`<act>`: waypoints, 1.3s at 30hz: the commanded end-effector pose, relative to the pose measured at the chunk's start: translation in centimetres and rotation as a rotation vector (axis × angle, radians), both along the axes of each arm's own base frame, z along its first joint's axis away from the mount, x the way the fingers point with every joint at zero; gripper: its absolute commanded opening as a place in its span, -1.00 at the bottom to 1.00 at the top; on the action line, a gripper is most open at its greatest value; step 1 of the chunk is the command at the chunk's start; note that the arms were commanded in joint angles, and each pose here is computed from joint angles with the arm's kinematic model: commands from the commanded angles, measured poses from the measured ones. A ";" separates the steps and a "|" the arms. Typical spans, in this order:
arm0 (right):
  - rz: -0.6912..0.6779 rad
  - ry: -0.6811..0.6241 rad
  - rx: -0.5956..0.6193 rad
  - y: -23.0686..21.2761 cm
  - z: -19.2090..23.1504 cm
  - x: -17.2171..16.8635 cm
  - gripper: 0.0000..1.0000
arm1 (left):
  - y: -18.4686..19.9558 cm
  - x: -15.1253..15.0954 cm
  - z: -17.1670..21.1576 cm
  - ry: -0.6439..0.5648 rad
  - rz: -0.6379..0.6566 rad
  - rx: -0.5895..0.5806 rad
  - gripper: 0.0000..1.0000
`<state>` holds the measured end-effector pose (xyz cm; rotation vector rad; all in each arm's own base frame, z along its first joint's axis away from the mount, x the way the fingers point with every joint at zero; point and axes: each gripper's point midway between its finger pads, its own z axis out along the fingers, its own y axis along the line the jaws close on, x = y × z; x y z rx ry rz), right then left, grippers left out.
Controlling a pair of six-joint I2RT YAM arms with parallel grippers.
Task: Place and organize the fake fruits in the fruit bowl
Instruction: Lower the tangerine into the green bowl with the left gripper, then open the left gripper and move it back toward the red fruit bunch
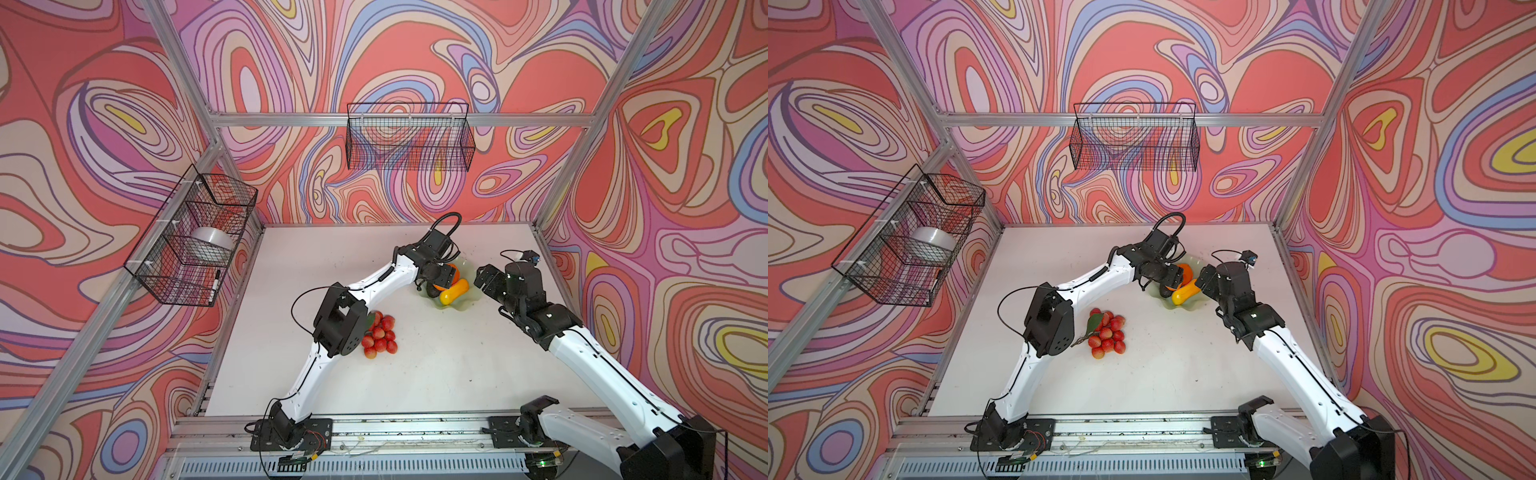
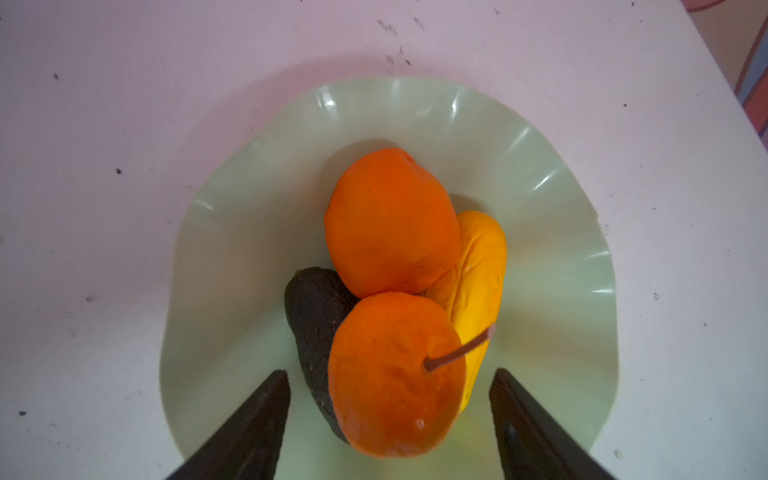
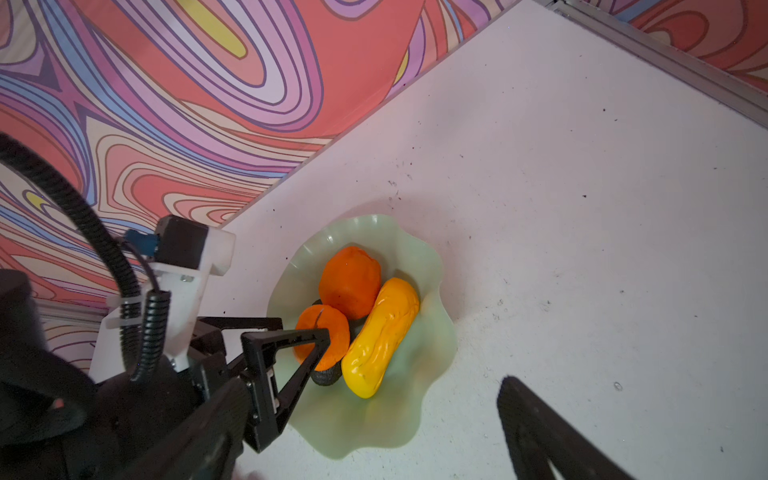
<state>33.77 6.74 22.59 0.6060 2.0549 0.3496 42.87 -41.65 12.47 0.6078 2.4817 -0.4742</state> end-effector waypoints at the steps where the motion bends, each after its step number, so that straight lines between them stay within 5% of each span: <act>1: -0.005 -0.026 -0.028 -0.5 1.2 0.1 0.96 | 0.7 0.3 9.1 -0.170 0.037 -0.111 0.61; 8: 0.015 -0.038 -0.034 0.0 1.5 1.0 0.96 | 6.2 -1.9 19.4 -0.367 0.122 -0.181 0.65; 13: 0.057 -0.019 -0.041 1.0 0.6 2.2 0.96 | 15.0 -7.1 20.1 -0.396 0.228 -0.101 0.64; 17: 0.099 -0.028 -0.040 2.0 0.8 3.1 0.96 | 21.6 -12.8 17.0 -0.328 0.298 -0.025 0.63; 24: 0.159 -0.021 0.011 4.1 0.6 5.2 0.95 | 29.7 -21.6 6.5 -0.025 0.488 0.100 0.53; 32: 0.197 0.000 0.057 5.5 -0.3 6.3 0.95 | 29.9 -26.5 -0.3 0.220 0.543 0.010 0.50; 39: 0.196 0.003 0.061 5.5 -0.4 6.2 0.95 | 29.1 -25.8 -4.0 0.281 0.475 0.154 0.51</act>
